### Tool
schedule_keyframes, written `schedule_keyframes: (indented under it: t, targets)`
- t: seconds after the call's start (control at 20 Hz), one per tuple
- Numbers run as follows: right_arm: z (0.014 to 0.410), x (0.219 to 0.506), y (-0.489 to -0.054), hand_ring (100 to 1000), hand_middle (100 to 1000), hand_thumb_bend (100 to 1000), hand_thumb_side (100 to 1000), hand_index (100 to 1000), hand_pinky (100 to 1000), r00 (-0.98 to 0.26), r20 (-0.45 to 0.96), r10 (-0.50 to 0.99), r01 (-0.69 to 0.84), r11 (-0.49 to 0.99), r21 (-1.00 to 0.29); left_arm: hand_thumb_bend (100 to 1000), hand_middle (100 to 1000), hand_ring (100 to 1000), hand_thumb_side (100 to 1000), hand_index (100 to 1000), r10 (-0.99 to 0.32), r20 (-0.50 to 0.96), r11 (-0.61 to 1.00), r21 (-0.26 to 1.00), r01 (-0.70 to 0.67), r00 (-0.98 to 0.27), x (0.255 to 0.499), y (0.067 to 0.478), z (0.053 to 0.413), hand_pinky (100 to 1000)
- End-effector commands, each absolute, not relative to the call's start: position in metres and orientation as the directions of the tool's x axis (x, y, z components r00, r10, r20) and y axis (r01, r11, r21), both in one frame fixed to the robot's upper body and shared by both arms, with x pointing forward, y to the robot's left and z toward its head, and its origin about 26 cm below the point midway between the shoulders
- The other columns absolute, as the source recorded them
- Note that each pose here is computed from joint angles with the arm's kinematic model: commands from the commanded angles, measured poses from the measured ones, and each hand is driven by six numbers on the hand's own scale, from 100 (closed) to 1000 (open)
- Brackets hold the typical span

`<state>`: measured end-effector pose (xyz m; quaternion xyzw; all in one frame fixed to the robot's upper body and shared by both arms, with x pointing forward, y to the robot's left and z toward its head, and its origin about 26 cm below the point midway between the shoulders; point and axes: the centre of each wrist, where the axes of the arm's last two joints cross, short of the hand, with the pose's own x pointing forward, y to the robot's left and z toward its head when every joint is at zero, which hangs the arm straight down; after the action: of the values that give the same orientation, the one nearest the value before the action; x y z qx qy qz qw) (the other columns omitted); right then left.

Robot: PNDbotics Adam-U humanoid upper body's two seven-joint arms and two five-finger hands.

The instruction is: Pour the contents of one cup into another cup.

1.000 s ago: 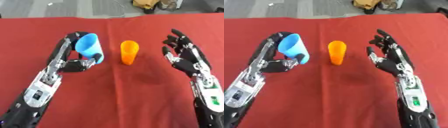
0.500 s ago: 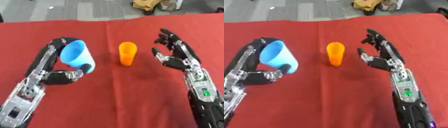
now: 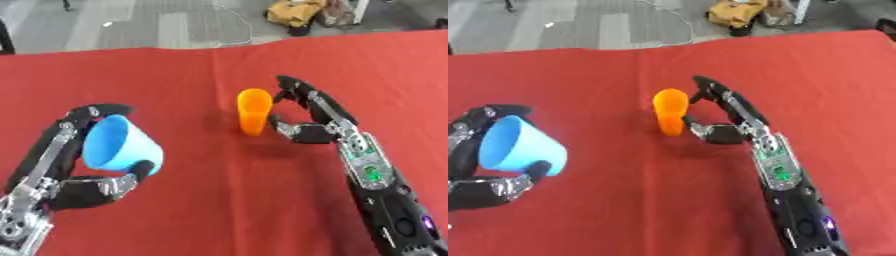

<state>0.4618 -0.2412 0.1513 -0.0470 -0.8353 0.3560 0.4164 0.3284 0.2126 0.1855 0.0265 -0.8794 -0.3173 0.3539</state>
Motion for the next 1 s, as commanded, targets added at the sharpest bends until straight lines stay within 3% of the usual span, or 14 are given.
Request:
schedule_keyframes:
  t: [0.05, 0.5, 0.55, 0.75, 1.0]
  targets:
    - [0.16, 0.467, -0.239, 1000, 637, 301, 188, 967, 945, -0.669, 0.629, 0.396, -0.206, 0.715, -0.669, 100, 409, 275, 100, 777, -0.302, 0.567, 0.783, 0.606, 0.141, -0.766, 0.32, 0.222, 0.196, 278]
    - [0.159, 0.471, -0.233, 1000, 636, 307, 193, 965, 944, -0.669, 0.624, 0.403, -0.212, 0.701, -0.681, 100, 410, 275, 100, 778, -0.322, 0.571, 0.78, 0.612, 0.13, -0.755, 0.313, 0.227, 0.192, 280]
    - [0.159, 0.471, -0.232, 1000, 669, 364, 233, 971, 950, -0.669, 0.624, 0.403, -0.214, 0.7, -0.681, 100, 416, 280, 100, 781, -0.322, 0.572, 0.78, 0.612, 0.131, -0.754, 0.313, 0.227, 0.192, 287]
    - [0.158, 0.472, -0.223, 1000, 765, 421, 262, 983, 976, -0.668, 0.622, 0.409, -0.24, 0.673, -0.7, 100, 418, 282, 100, 782, -0.334, 0.58, 0.775, 0.618, 0.134, -0.743, 0.309, 0.23, 0.185, 290]
    - [0.157, 0.473, -0.217, 1000, 778, 437, 276, 986, 979, -0.66, 0.604, 0.447, -0.223, 0.651, -0.726, 100, 420, 283, 100, 783, -0.335, 0.586, 0.775, 0.617, 0.138, -0.738, 0.308, 0.23, 0.183, 292]
